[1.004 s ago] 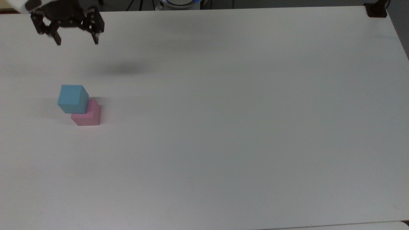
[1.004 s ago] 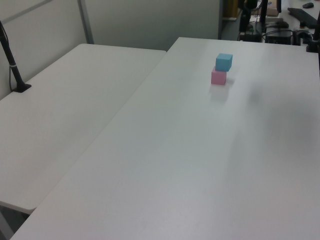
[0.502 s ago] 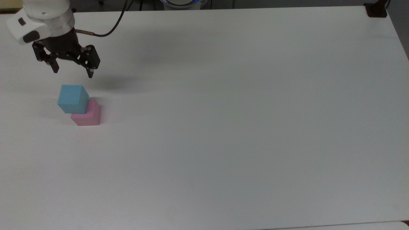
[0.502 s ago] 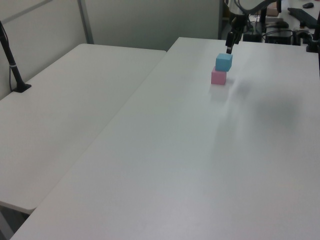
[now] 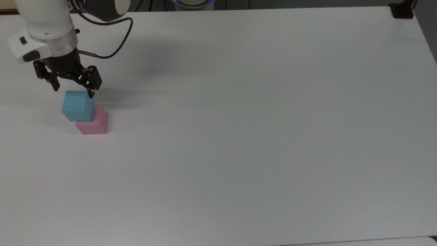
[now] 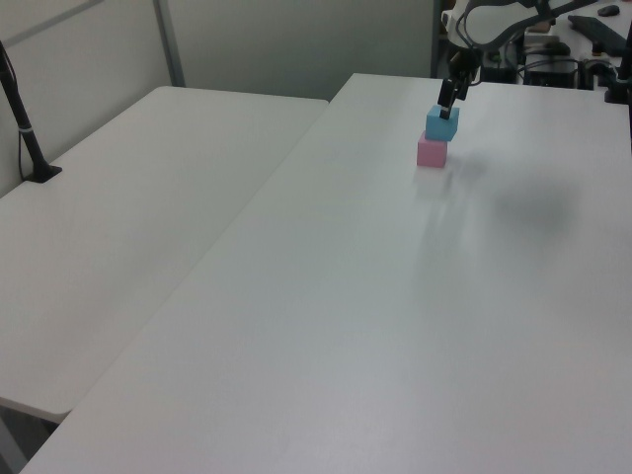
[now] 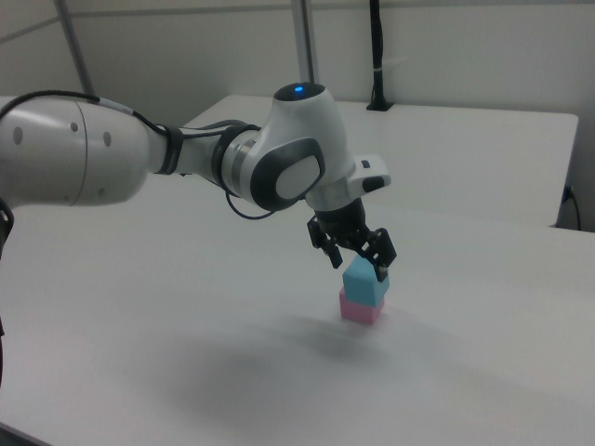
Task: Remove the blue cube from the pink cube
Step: 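Close the gripper on the light blue cube atop the pink cube, then lift the blue cube off and carry it away from the pink cube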
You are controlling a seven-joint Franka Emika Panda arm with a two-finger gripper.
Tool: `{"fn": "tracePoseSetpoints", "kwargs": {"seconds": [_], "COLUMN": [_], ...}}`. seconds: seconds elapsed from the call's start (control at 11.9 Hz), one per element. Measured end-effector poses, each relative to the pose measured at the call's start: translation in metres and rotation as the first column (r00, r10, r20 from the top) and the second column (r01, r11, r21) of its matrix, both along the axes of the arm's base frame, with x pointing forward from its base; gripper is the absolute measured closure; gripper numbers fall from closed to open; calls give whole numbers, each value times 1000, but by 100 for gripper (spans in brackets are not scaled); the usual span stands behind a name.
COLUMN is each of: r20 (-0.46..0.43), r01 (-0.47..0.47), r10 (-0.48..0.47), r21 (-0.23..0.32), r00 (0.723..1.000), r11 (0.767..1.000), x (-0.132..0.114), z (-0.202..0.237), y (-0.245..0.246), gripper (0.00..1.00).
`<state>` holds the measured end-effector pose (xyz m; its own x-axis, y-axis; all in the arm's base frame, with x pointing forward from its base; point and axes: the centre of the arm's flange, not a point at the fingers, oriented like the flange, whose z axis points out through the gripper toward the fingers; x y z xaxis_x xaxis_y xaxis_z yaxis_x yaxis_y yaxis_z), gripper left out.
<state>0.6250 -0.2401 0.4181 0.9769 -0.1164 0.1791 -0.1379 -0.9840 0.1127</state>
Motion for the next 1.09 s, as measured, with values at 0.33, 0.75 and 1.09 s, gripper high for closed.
{"fn": "tracePoseSetpoints", "kwargs": {"seconds": [0.33,0.75,1.09], "r20": [-17,-17,0], "r01": [6,5,-11], "r10": [-6,-5,11], "r21": [3,2,-7], "r00": [1000,1000,1000], "r11": [1000,1000,1000], "x": [0,2,3], "z": [-14,-18,-7], "y": [-5,-5,-6], "gripper": [6,41,44]}}
